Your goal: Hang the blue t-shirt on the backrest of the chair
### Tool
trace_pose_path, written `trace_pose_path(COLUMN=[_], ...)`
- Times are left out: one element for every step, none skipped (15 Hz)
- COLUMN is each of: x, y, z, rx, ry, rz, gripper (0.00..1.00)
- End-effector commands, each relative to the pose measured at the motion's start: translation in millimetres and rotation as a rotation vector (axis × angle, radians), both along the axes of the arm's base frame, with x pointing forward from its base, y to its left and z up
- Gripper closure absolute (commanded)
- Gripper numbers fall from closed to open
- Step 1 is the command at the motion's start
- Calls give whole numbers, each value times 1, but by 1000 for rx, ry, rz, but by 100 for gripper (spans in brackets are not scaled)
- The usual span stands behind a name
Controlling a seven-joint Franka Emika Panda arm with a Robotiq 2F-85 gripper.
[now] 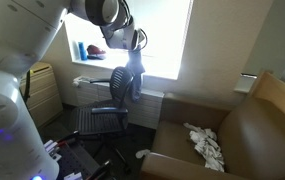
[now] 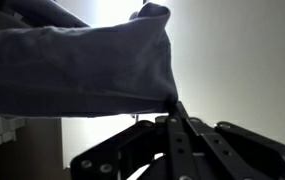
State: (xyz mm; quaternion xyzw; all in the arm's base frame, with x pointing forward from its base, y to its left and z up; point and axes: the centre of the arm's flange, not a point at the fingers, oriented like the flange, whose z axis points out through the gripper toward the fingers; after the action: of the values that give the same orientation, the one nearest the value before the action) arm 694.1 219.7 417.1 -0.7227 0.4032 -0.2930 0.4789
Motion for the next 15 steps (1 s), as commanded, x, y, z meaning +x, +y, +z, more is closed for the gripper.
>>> trace_pose_path(x=[-64,-78,-89,-98,-106,-83,-90,-91,-90,-87,-84,-84,-84,-86,-88], y=[34,47,58,66,72,87,93,94,93,90,87,86,86,86,86], z=[55,71,81,88,91,75,83,85,82,78,69,62,56,48,40], rx=[-117,-144,-166,-191,-227,-168,-180,-180,-179,-177,-167,-164,-160,-164,-172], ry=[114,120,121,129,144,121,124,121,125,131,193,247,322,377,435], rz=[93,116,138,156,168,153,158,159,157,154,138,120,94,75,57], gripper=[100,100,100,100,100,100,99,99,99,100,100,100,100,100,100])
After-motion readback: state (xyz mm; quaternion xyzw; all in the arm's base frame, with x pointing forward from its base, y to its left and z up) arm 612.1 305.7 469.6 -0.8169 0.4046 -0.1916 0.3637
